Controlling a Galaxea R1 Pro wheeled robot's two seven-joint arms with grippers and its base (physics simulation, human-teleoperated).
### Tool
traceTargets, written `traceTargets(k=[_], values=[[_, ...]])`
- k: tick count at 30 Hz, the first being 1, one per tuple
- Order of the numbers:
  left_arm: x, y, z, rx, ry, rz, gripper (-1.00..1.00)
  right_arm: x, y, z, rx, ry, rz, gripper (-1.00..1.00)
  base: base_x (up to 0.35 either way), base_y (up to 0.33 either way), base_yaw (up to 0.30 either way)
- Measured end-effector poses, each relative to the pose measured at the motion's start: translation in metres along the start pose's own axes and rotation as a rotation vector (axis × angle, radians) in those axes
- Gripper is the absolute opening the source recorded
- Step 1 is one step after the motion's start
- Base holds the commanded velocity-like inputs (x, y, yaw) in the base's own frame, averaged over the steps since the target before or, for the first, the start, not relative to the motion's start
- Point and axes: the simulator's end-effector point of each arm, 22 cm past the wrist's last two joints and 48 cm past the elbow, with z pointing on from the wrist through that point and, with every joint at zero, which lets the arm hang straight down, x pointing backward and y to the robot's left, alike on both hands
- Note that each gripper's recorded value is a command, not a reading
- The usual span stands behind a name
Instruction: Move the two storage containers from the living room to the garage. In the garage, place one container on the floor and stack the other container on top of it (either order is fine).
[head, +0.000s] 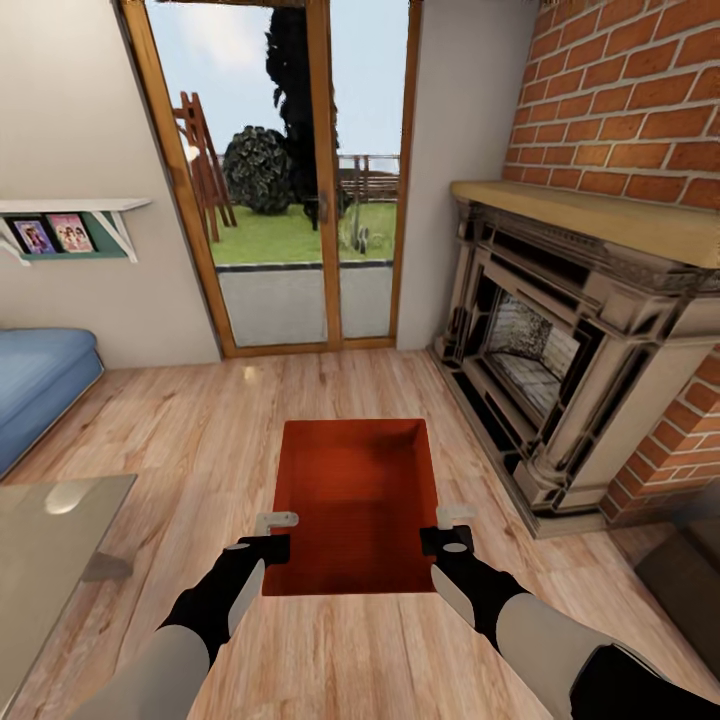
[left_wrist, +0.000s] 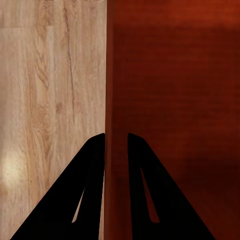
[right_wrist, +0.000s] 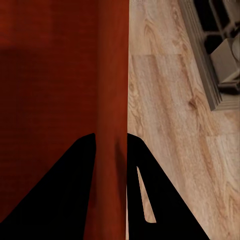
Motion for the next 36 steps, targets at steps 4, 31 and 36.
traceTargets(k=[4,31,36], values=[[-0.003,0.000,-0.002,0.000,-0.006,0.000,-1.00,-0.004,-0.001,-0.002,0.001,-0.006,0.001,-1.00,0.000,0.000,0.000],[-0.025,-0.001,-0.017,0.002,-0.049,0.001,-1.00,-0.027,-0.005,-0.014,0.005,-0.048,0.008,-1.00,0.000,0.000,0.000],[-0.029,-0.002,-0.019,0.002,-0.057,0.001,-1.00,-0.031,-0.005,-0.017,0.006,-0.056,0.008,-1.00,0.000,0.000,0.000]])
